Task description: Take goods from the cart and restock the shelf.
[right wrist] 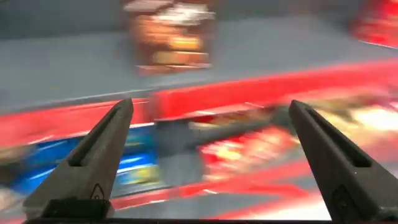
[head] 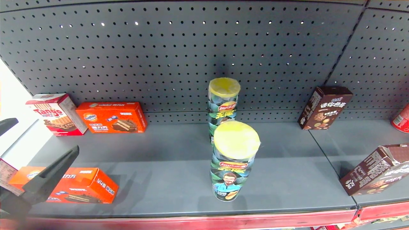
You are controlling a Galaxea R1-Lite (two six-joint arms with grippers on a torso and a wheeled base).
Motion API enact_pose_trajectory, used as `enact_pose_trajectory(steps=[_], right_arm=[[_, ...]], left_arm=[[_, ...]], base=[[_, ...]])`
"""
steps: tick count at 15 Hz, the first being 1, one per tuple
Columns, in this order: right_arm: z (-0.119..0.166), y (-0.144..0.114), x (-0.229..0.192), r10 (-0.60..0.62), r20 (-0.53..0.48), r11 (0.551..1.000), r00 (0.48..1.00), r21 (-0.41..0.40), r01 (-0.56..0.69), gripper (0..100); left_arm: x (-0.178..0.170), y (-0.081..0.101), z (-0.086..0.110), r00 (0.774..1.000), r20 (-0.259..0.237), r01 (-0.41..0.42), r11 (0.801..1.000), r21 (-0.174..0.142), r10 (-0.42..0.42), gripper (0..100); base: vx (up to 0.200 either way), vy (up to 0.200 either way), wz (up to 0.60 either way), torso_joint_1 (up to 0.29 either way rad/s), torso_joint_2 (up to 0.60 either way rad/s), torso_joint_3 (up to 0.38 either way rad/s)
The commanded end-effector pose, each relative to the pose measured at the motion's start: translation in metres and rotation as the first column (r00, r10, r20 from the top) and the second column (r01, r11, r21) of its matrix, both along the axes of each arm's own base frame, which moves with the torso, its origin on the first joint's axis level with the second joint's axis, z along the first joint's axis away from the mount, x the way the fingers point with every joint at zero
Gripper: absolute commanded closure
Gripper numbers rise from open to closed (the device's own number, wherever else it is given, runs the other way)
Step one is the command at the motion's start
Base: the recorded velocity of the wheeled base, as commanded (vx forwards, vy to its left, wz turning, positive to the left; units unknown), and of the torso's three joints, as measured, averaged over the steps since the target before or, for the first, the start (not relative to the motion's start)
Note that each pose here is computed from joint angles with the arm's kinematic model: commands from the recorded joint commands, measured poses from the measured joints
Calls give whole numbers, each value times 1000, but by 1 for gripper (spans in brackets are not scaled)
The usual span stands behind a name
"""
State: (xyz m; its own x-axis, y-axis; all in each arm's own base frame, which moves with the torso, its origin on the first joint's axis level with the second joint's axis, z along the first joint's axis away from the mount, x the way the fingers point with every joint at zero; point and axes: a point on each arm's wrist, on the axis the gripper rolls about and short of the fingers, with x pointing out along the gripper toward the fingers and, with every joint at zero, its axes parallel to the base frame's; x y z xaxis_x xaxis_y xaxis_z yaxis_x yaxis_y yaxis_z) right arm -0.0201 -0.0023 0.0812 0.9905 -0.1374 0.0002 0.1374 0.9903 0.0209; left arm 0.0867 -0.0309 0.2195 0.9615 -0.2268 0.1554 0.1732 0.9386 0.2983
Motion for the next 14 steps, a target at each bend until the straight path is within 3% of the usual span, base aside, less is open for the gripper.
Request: enact_pose_trajectory(steps=[1, 5, 10, 12, 14], right_arm=[[-7, 3, -2, 124, -17, 992, 992, -33, -124, 0], [-6, 3, -2, 118, -15, 993, 993, -28, -118, 0], [-6, 3, -3, 118, -9, 993, 993, -28, -118, 0], [-6, 3, -2, 118, -10, 993, 993, -27, -118, 0], [-6, 3, -3, 118, -9, 993, 993, -28, -118, 0]], left_arm=[[0, 0, -4, 1000, -14, 3, 1000, 4, -3, 0], [-6, 2, -3, 1000, 4, 5, 1000, -3, -5, 0], [-32, 12, -20, 999, 46, 13, 1000, -19, -12, 0], [-45, 17, -20, 995, 98, 15, 999, -37, -12, 0], [-48, 19, -23, 996, 90, -13, 999, -36, 16, 0]], base=[[0, 0, 0, 0, 0, 0], [0, 0, 0, 0, 0, 0], [0, 0, 0, 0, 0, 0], [0, 0, 0, 0, 0, 0], [0, 0, 0, 0, 0, 0]])
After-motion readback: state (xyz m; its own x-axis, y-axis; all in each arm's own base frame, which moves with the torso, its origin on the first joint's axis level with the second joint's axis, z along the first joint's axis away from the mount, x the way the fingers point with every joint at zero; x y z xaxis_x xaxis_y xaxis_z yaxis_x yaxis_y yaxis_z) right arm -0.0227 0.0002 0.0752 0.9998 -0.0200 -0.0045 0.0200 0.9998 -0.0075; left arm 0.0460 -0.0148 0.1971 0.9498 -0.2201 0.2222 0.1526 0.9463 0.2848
